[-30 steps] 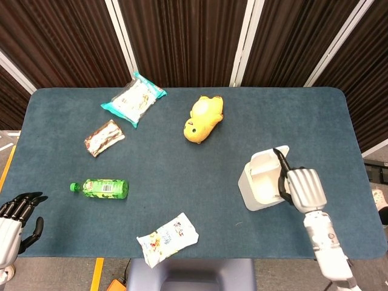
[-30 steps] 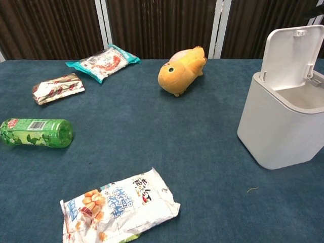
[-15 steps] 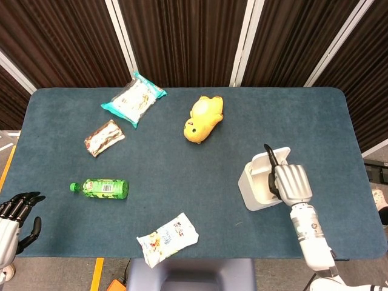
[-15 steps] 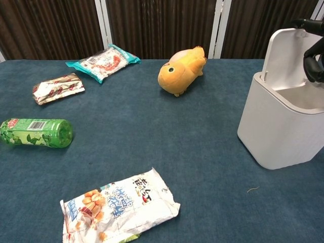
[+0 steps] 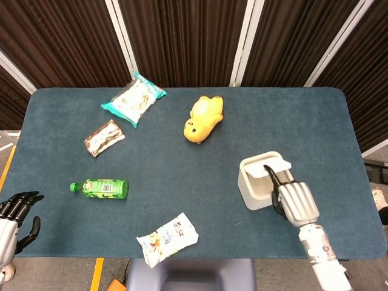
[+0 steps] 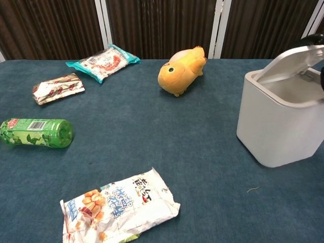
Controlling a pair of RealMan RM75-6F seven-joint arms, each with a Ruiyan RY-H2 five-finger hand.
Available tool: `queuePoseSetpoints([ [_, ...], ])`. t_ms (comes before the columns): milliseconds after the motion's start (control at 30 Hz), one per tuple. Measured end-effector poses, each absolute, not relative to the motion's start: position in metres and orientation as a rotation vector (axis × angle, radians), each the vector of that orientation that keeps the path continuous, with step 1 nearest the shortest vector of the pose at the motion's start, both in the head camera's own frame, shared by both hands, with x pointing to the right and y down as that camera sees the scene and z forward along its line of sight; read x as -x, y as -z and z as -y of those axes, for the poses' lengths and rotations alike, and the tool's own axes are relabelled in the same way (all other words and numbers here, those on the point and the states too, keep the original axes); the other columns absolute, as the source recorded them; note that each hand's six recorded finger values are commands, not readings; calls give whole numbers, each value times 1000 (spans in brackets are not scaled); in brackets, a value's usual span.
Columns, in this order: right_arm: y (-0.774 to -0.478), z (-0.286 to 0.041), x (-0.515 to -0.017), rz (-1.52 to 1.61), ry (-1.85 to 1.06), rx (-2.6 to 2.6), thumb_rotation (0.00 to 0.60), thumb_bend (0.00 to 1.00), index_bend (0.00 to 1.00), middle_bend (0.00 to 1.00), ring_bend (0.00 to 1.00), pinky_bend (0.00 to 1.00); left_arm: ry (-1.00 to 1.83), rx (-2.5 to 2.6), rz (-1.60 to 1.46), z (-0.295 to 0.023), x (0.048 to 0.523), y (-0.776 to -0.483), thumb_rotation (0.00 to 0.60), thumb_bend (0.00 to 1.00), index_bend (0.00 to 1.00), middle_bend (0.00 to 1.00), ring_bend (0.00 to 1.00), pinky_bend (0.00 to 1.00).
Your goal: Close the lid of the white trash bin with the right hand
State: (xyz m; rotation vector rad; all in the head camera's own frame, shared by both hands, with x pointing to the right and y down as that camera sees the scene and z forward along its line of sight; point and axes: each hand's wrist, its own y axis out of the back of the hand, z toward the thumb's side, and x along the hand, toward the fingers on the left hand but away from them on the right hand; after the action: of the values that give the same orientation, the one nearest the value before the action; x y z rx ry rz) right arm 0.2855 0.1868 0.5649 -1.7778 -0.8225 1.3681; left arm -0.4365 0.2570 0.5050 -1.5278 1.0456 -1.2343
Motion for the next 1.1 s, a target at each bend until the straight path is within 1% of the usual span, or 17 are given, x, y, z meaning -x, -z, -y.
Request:
queuePoseSetpoints([
  [200,-562,-220,-306,802,-1344,1805,600,755,213,717,783,726,1233,1525,-1057,-257,438,-504,600,546,275,249,236,380],
  [333,-565,-232,-324,790,-1379,1796,600,756,214,717,783,726,1233,1527,-1053,-257,437,-505,600,546,275,249,235,380],
  [767,-582,-236,-356,780,-1529,1774,600,755,204,717,784,728,1235,1529,-1052,-257,437,-505,600,546,275,249,236,380],
  [1100,-601,-247,-370,670,-1634,1798,600,756,177,718,784,729,1240,1534,-1043,-257,436,-508,600,546,275,250,236,380],
])
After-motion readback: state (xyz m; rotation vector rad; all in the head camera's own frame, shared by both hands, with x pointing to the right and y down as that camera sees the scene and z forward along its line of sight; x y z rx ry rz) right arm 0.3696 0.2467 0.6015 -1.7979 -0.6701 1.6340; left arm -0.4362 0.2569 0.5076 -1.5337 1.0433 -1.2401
